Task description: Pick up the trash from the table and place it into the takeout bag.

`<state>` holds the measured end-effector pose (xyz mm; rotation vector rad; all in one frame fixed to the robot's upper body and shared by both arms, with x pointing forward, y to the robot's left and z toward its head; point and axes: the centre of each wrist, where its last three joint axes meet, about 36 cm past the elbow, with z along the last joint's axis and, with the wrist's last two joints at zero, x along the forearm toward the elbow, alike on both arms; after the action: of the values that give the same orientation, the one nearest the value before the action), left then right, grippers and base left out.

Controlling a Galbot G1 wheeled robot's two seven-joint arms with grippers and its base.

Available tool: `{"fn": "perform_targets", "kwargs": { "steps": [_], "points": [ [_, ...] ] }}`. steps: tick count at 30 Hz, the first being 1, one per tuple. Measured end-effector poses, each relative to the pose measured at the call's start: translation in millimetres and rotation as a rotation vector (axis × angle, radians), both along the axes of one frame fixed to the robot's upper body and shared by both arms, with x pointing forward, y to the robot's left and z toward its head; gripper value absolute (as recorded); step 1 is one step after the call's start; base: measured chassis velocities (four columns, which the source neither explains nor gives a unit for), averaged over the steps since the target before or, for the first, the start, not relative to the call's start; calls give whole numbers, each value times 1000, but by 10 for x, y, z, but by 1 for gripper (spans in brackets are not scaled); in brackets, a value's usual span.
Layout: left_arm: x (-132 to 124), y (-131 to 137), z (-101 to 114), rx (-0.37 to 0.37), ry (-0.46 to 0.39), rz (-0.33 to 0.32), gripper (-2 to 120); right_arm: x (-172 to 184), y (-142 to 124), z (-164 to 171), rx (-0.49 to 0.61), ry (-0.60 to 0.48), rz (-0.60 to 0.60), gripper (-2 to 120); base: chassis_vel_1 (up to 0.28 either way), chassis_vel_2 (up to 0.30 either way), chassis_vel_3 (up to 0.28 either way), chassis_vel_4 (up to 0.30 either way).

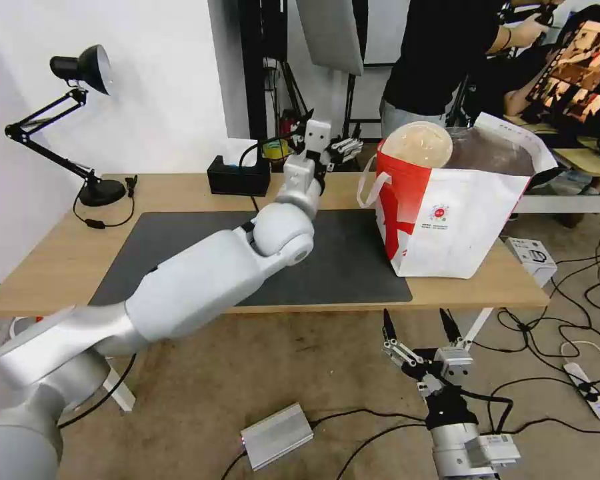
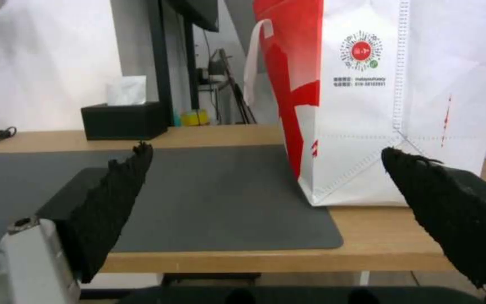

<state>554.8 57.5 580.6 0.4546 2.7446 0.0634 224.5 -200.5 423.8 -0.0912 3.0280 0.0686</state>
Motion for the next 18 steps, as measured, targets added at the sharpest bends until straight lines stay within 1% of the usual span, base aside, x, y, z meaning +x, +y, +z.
{"fn": "perform_targets", "kwargs": {
  "steps": [2, 4, 7, 8, 9, 11, 13, 15, 18],
  "points": [
    [-85, 117, -38, -6, -7, 15, 100, 0, 0, 0, 0, 0, 0, 100, 0, 0, 0, 0],
    [-109, 151, -45, -9, -7, 19, 100, 0, 0, 0, 0, 0, 0, 100, 0, 0, 0, 0],
    [-279, 407, -76, -28, -11, 44, 100, 0, 0, 0, 0, 0, 0, 100, 0, 0, 0, 0],
    [-323, 465, -86, -31, -9, 50, 100, 0, 0, 0, 0, 0, 0, 100, 0, 0, 0, 0],
    [-323, 465, -86, -31, -9, 50, 100, 0, 0, 0, 0, 0, 0, 100, 0, 0, 0, 0],
    [-424, 613, -100, -46, -10, 71, 100, 0, 0, 0, 0, 0, 0, 100, 0, 0, 0, 0],
    [-544, 755, -167, -52, -3, 93, 100, 0, 0, 0, 0, 0, 0, 100, 0, 0, 0, 0],
    [-582, 792, -182, -53, -2, 97, 100, 0, 0, 0, 0, 0, 0, 100, 0, 0, 0, 0],
    [-712, 971, -221, -43, -6, 98, 100, 0, 0, 0, 0, 0, 0, 100, 0, 0, 0, 0]
  ]
}}
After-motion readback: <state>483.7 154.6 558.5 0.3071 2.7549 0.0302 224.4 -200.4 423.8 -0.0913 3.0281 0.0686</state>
